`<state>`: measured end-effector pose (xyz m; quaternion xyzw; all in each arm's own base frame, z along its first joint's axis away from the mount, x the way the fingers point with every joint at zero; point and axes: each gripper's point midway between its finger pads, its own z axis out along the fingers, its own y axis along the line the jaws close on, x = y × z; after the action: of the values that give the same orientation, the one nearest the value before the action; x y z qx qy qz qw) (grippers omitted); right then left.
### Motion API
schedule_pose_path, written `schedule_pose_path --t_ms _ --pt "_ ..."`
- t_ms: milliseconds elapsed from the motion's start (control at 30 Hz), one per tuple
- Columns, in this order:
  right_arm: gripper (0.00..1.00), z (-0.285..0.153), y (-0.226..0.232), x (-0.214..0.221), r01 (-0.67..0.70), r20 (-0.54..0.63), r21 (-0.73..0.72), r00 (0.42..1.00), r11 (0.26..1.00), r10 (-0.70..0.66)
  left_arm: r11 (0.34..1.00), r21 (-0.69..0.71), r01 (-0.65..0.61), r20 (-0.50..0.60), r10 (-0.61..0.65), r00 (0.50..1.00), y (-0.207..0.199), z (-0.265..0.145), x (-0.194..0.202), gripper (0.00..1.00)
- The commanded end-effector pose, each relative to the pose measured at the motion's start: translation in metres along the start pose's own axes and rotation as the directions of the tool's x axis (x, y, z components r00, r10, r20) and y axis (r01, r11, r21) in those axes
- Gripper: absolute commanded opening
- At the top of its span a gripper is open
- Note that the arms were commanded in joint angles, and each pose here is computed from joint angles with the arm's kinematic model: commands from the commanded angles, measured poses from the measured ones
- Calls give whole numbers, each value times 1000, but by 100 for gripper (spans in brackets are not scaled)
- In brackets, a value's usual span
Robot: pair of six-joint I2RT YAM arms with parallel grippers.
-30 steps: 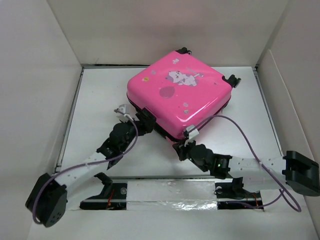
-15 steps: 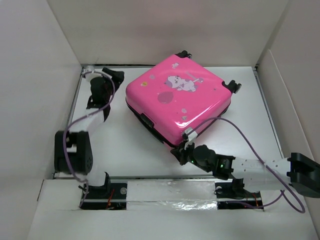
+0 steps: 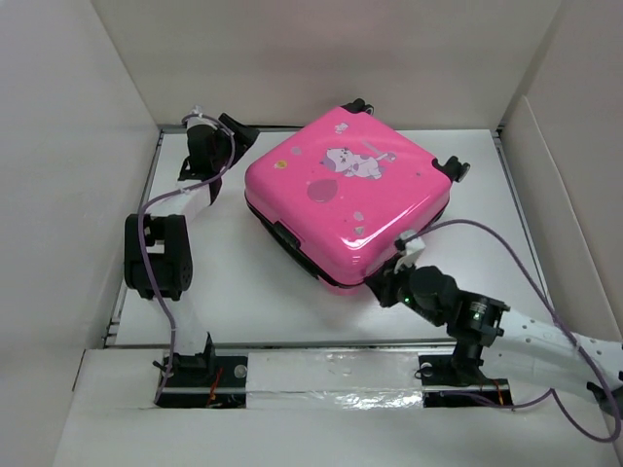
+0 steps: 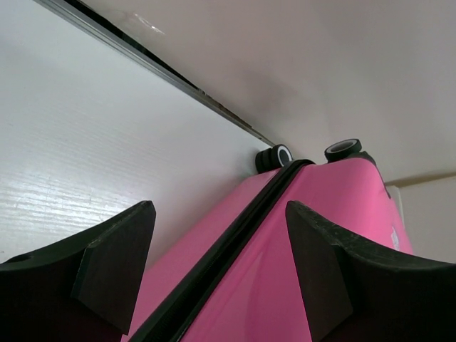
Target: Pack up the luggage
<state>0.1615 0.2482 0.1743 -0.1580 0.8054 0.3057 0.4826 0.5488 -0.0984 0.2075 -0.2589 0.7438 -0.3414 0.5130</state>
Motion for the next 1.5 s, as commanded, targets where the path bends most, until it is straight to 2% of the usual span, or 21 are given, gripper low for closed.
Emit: schedule_pose_path --t_ms 0,133,233,267,333,367,400,433,467,600,733,767,800,867,900,933,1000,1133,1233,1367,1467 --pt "3 -17 -73 3 -112 33 287 994 951 107 996 61 -57 0 57 998 -17 4 -6 71" --pt "0 -26 -110 -12 -247 175 376 965 893 194 996 60 -70 -12 71 997 -15 7 7 70" --pt "6 -24 -141 -25 -267 253 449 953 852 166 994 85 -67 -31 70 997 -19 6 17 70" --pt "8 -26 -161 -41 -308 322 484 933 819 161 990 128 -65 -26 69 997 -31 4 20 69" --pt "10 -15 -175 -47 -280 293 496 945 822 145 988 154 -27 -57 37 998 -29 -4 39 69" --pt "11 -16 -193 -69 -315 364 498 921 808 135 981 190 -32 -46 42 998 -40 -10 41 69" --pt "12 -7 -191 -76 -283 346 449 930 848 127 985 172 -24 -60 35 998 -28 -14 50 68" --pt "13 3 -202 -73 -277 313 460 940 844 138 984 178 -23 -65 35 997 -30 -17 58 68" --pt "15 7 -202 -94 -271 339 435 933 859 123 978 206 -19 -41 29 999 -37 -24 53 68" --pt "16 29 -210 -123 -207 314 395 946 895 80 980 199 -3 -79 19 997 -20 -49 93 68" --pt "18 69 -190 -146 -94 254 220 966 971 36 983 186 8 -68 5 998 -5 -75 110 67" --pt "18 88 -189 -137 -83 203 190 978 978 44 978 210 4 -43 6 999 -12 -84 104 67" --pt "18 96 -176 -157 -36 212 133 977 990 7 982 186 8 -56 3 998 0 -93 113 67" --pt "18 115 -161 -158 -4 165 87 986 996 -10 978 210 -8 -38 16 999 -10 -110 114 67" --pt "19 130 -161 -153 2 128 70 992 998 -11 983 182 -11 -42 19 999 2 -118 121 67" --pt "19 135 -158 -174 28 152 60 988 998 -37 984 176 -25 -34 32 999 3 -124 124 67" --pt "20 151 -156 -170 26 106 41 994 999 -30 985 171 -36 -25 41 999 5 -142 127 67" --pt "24 164 -155 -188 15 116 3 993 1000 -15 987 157 -42 17 40 999 12 -168 123 67" --pt "33 166 -161 -200 6 110 5 994 1000 -7 987 153 -56 56 48 997 14 -185 117 67" --pt "63 157 -176 -208 -27 108 35 994 999 23 981 179 -70 82 56 995 4 -200 109 67" --pt "69 133 -201 -212 -63 139 112 989 992 47 977 197 -75 93 58 994 -5 -205 103 67"
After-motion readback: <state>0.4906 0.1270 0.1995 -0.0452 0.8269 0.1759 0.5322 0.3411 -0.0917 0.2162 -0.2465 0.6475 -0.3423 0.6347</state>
